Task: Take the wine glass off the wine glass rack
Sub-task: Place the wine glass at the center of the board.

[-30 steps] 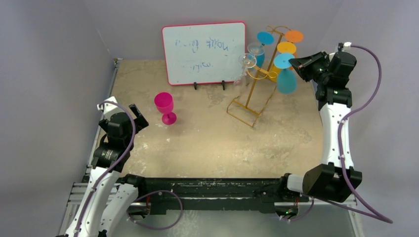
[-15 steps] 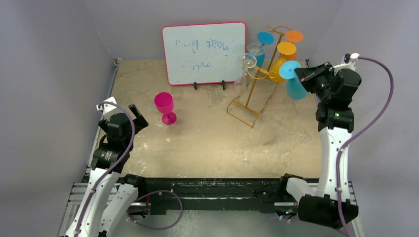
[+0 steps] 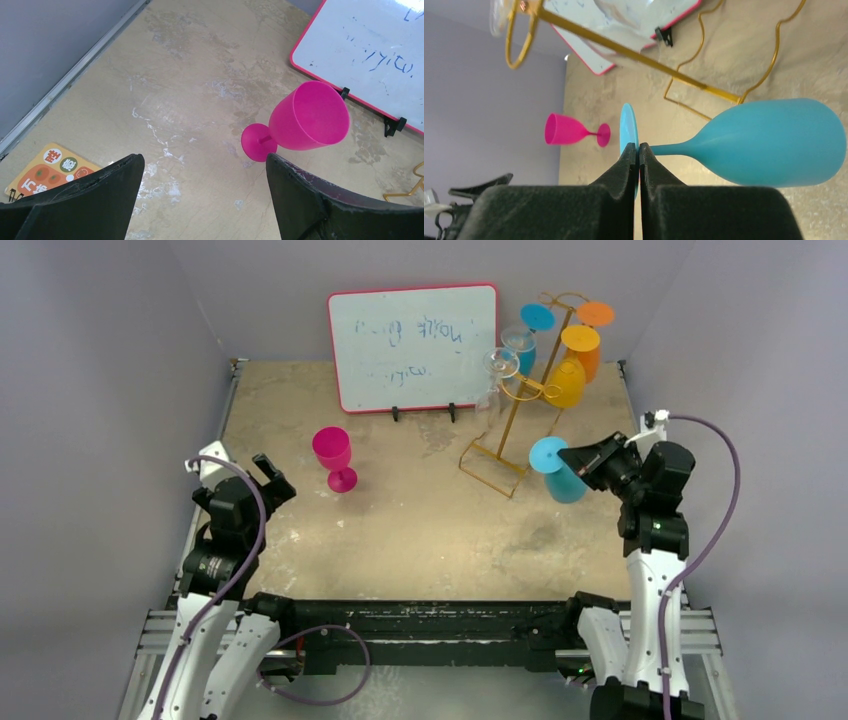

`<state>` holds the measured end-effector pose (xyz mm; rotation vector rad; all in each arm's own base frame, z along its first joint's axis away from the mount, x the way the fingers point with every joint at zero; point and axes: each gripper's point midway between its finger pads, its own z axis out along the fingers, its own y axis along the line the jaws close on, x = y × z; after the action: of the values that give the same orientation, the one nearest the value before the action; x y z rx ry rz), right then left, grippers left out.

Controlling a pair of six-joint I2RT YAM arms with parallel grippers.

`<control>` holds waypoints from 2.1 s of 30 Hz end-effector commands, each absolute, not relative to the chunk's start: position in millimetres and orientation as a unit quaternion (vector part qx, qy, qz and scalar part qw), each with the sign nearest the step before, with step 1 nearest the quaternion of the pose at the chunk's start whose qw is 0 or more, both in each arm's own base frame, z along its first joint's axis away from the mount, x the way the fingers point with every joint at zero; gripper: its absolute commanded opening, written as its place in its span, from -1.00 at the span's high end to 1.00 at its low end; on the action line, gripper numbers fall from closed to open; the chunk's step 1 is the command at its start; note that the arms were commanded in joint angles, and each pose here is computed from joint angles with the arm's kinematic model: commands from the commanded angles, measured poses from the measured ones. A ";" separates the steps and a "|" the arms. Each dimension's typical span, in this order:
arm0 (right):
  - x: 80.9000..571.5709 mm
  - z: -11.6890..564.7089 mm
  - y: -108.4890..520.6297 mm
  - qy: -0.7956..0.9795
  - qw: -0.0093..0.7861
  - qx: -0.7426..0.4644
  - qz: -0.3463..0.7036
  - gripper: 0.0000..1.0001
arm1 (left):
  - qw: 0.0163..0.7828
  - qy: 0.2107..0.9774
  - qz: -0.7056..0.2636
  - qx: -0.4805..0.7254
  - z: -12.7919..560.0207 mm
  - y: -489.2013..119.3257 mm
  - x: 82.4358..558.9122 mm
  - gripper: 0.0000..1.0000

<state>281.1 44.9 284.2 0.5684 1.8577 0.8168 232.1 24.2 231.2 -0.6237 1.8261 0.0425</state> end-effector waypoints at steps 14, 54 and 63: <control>225.4 258.1 100.0 0.779 0.452 0.057 0.430 1.00 | 0.514 0.809 -0.166 -0.232 248.1 -49.4 251.3 -0.51; 146.0 289.6 280.7 0.697 0.314 -0.228 0.603 1.00 | 0.276 0.787 -0.520 0.186 244.7 -302.3 139.6 0.18; 142.1 278.6 278.1 0.704 0.307 -0.236 0.595 1.00 | 0.288 0.776 -0.535 0.169 254.2 -304.3 142.7 0.88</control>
<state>152.0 276.2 251.9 -0.5327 1.9745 1.5249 136.0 -302.0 233.8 0.4597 2.1800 -1.4101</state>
